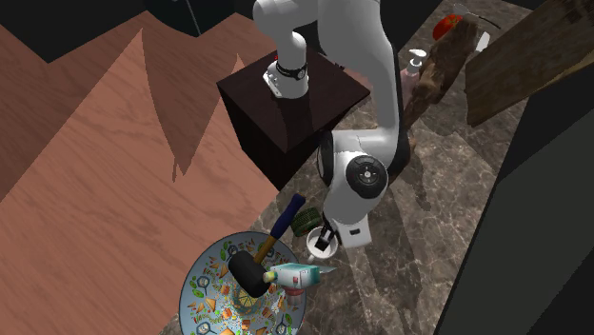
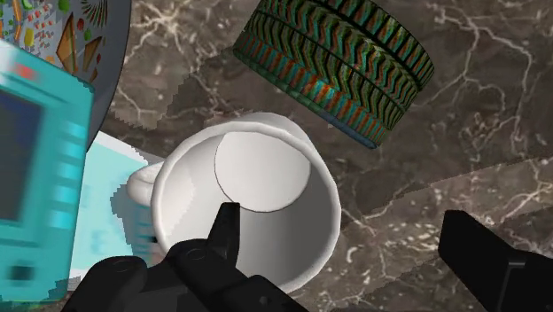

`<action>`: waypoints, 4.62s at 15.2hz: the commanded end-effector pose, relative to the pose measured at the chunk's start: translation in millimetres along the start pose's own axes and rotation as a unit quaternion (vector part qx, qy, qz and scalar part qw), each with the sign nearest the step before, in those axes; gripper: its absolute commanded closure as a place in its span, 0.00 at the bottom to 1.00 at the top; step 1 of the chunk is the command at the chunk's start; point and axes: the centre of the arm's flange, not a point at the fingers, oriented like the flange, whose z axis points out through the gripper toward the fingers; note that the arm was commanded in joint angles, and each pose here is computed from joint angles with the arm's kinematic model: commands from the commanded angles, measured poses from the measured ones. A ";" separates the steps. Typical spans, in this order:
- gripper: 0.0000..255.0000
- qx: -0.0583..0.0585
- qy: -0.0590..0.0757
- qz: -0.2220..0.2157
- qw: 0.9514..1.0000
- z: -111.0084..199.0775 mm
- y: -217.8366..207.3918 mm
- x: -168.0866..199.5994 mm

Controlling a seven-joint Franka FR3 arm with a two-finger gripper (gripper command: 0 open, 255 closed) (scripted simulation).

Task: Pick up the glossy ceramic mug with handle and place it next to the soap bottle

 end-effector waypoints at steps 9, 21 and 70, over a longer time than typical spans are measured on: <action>0.00 0.001 0.000 -0.003 1.000 41.1 2.3 6.2; 1.00 0.001 0.000 -0.003 1.000 41.1 2.3 6.2; 1.00 0.001 0.000 -0.003 1.000 -196.0 14.1 -3.9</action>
